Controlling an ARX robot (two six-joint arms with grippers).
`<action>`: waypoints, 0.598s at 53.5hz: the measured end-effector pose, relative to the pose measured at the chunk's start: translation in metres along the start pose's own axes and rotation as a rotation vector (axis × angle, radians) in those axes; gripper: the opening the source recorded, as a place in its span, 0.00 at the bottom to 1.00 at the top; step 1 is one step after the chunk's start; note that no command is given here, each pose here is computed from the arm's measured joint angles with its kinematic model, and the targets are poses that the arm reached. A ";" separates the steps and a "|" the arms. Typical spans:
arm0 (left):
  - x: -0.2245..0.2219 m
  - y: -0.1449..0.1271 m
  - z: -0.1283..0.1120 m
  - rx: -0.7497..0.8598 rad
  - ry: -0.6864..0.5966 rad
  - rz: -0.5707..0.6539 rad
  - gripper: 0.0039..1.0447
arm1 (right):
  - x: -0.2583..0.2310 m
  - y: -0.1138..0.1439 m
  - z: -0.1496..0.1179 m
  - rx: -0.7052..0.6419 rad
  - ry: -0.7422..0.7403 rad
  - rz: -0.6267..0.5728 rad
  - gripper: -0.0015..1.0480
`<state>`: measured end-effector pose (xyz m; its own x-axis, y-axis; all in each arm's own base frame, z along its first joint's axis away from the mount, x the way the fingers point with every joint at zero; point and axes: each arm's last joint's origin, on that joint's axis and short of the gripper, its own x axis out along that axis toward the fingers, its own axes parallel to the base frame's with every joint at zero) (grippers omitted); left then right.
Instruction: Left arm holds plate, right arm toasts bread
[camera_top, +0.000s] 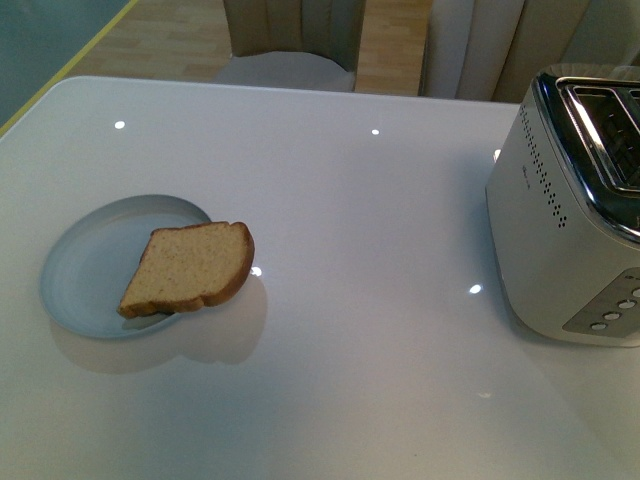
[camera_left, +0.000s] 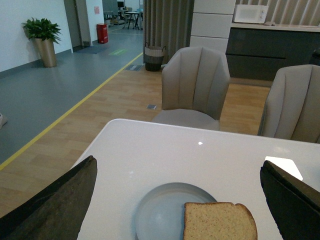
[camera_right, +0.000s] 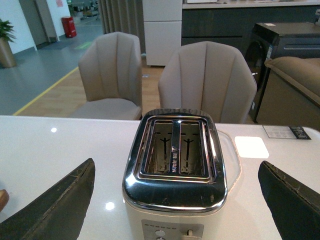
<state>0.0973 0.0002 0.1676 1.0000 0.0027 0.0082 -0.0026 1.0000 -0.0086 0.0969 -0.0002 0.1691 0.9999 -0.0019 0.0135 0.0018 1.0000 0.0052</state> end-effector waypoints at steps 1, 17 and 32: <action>0.000 0.000 0.000 0.000 0.000 0.000 0.93 | 0.000 0.000 0.000 0.000 0.000 0.000 0.92; 0.000 0.000 0.000 0.000 0.000 0.000 0.93 | 0.000 0.000 0.000 0.000 0.000 0.000 0.92; 0.000 0.000 0.000 0.000 0.000 0.000 0.93 | 0.000 0.000 0.000 0.000 0.000 0.000 0.92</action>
<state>0.0973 0.0002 0.1676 1.0000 0.0027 0.0082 -0.0026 1.0000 -0.0086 0.0969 -0.0002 0.1691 0.9999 -0.0019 0.0135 0.0018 1.0000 0.0052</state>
